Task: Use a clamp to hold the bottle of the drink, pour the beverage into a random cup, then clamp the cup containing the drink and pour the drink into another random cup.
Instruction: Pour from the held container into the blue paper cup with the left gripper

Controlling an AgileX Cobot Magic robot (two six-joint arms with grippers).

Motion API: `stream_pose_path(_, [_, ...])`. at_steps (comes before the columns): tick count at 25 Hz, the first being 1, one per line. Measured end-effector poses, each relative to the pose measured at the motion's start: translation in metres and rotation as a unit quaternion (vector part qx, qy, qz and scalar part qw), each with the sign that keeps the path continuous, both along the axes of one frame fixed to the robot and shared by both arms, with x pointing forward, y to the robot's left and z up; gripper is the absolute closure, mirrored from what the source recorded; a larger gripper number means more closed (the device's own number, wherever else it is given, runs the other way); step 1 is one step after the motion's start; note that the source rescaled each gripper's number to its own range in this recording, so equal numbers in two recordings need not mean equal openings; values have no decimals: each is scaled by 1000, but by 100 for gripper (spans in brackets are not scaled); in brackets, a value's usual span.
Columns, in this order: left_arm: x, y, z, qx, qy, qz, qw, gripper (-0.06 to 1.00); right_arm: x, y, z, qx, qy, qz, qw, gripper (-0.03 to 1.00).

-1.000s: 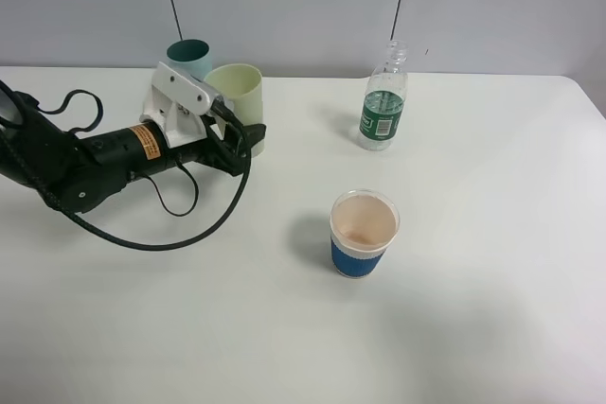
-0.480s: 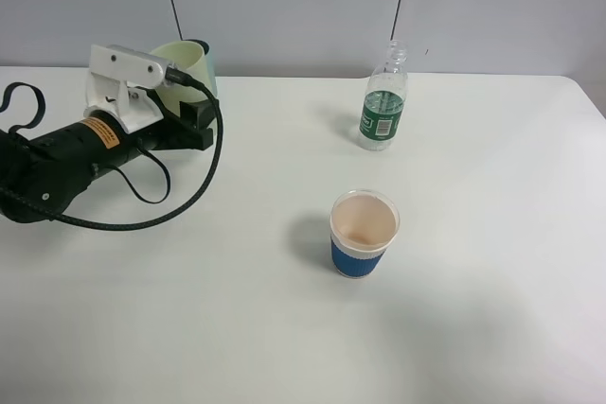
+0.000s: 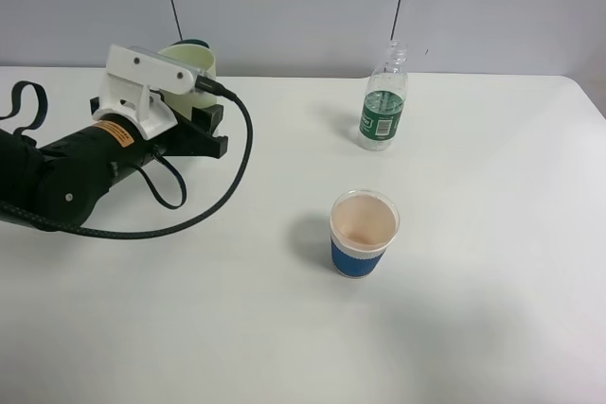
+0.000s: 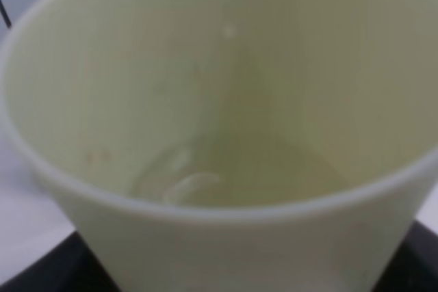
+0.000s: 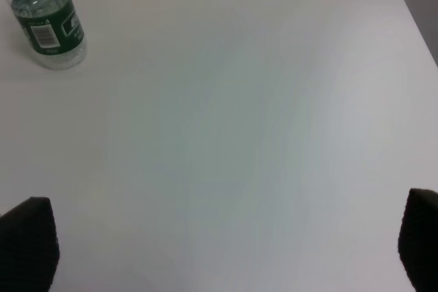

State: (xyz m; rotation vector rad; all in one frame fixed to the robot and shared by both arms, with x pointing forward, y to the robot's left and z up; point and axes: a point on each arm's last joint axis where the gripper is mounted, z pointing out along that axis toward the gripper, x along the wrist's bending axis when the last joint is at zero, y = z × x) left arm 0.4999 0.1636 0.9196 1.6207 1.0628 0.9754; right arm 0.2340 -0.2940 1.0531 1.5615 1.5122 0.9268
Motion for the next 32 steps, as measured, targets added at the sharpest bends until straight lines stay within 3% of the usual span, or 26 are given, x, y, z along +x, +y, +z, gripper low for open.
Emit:
stream_pose_path(10, [-30,-31,0,87,-4,1,996,90,0,0,0,0,0,0,1000,-3])
stream_pose_path(17, [-52,-48,14,157,-34,-30,987,90,0,0,0,0,0,0,1000,-3])
stream_pose_path(24, [-67,-58,14,244,-33,-36,968,90,0,0,0,0,0,0,1000,-3])
stream_pose_path(32, [-67,-79,24,336,-25,-61,940,90,0,0,0,0,0,0,1000,-3])
